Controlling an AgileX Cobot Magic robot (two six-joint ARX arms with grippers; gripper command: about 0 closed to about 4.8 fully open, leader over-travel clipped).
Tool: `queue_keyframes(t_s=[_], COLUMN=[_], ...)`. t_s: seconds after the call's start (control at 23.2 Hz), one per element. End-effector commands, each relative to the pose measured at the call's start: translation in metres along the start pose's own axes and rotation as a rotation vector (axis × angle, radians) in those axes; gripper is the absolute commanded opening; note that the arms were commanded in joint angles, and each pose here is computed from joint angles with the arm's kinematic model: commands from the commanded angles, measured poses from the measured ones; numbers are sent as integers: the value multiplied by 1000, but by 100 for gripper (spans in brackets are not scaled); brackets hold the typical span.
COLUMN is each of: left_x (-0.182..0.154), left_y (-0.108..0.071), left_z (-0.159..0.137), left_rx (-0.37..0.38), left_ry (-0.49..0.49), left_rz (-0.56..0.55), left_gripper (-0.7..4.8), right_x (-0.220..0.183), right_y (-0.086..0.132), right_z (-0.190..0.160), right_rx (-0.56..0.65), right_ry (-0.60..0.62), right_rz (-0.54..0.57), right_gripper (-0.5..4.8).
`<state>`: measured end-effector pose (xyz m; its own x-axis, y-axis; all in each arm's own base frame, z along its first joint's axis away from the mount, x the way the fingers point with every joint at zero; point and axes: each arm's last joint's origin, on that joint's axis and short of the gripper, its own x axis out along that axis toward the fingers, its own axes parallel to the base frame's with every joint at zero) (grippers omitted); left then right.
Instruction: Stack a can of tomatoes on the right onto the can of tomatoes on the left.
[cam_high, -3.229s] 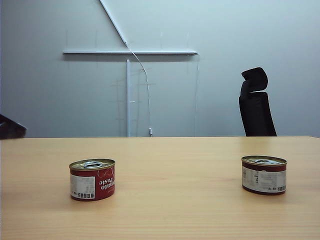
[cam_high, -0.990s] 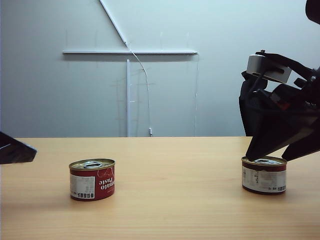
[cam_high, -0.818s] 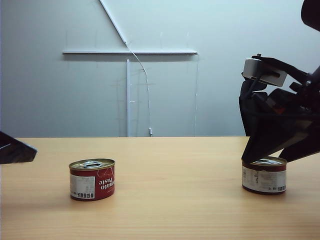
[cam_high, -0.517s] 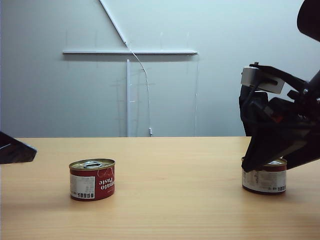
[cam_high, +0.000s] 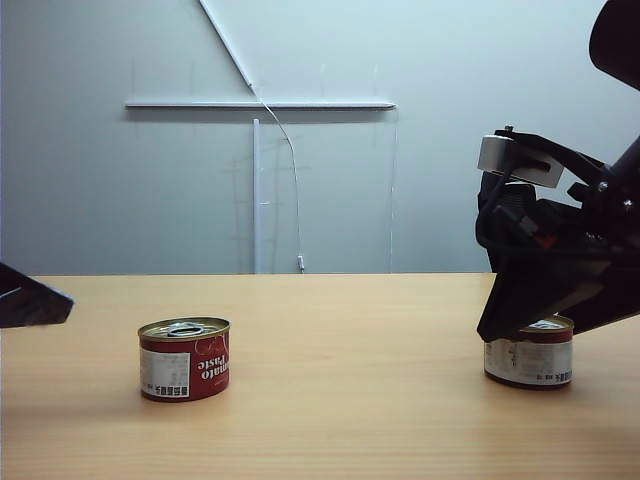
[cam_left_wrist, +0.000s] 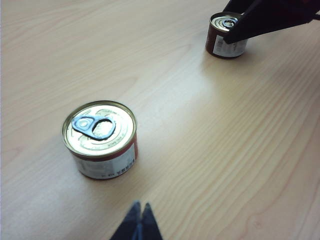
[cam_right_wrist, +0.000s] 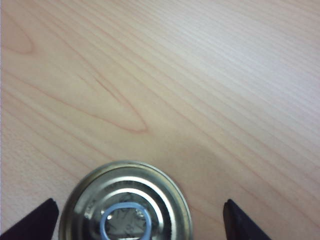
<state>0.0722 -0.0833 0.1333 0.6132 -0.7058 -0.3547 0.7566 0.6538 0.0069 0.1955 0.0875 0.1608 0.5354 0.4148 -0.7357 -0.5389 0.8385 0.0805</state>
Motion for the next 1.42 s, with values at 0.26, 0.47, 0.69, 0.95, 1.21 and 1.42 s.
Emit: queue_keyframes(t_s=[0.26,0.47,0.69,0.95,1.21,1.42], left_x=[0,0,0,0,0,0], left_y=[0,0,0,0,0,2], left_z=[2,3,3,3,3,3], left_rx=[1,1,1,-1,-1,-6], left_ry=[-16,-16,-16,-16,-17,-16], left_rz=[-3,-3,-3,2,2,16], left_gripper=[-4,-4,-4,-4,-4,-4], right_x=[-1,-1,-4,-16,-18,11], right_y=[0,0,1,11,42,81], right_z=[4,4,12,49,86,106], right_rx=[-9,-9,-2,-30,-145,-225], right_ry=[-28,-29,-51,-164,-227,-162], right_rz=[0,1,32,171,258,360], right_gripper=[274,272,272,247,171,171])
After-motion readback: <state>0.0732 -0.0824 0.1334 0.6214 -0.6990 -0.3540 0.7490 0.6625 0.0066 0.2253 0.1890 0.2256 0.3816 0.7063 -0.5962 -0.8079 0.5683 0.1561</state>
